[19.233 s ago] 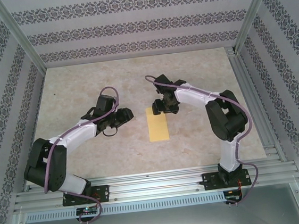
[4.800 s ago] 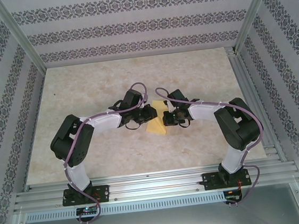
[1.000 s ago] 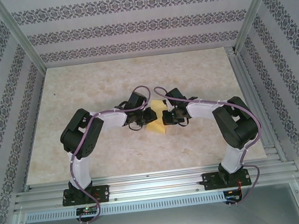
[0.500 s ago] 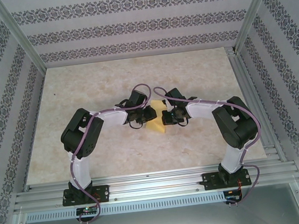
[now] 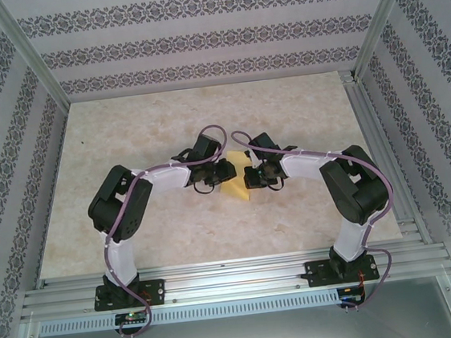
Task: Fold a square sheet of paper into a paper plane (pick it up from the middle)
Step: Fold the triangle a second time at the center of the table.
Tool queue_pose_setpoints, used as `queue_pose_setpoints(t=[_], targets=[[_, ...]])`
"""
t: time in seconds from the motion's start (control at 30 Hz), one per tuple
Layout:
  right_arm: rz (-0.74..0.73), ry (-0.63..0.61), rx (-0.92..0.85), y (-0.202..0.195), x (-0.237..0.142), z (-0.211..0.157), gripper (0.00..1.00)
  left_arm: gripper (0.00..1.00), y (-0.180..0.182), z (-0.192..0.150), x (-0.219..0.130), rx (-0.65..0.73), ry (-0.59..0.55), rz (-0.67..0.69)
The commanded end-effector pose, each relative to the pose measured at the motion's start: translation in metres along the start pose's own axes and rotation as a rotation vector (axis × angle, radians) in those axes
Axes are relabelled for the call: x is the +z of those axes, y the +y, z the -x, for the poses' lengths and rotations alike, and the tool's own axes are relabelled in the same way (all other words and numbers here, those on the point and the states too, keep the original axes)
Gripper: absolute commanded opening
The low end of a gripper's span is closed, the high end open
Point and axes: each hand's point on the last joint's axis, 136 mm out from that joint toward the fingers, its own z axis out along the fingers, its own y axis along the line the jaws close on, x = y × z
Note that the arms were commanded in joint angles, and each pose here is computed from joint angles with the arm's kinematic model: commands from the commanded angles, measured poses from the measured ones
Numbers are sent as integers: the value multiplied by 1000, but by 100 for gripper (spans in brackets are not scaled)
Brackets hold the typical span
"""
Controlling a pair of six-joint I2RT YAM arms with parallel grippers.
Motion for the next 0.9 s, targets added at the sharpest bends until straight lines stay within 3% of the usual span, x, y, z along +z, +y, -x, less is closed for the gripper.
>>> queue_pose_setpoints(t=[0.0, 0.4, 0.87], targets=[[-28, 30, -17, -2, 10, -7, 4, 23, -29, 6, -29, 16, -33, -78], [-27, 33, -14, -3, 11, -9, 4, 0, -21, -19, -10, -135, 40, -154], [-31, 34, -14, -3, 11, -9, 4, 0, -6, -37, 16, -149, 98, -87]])
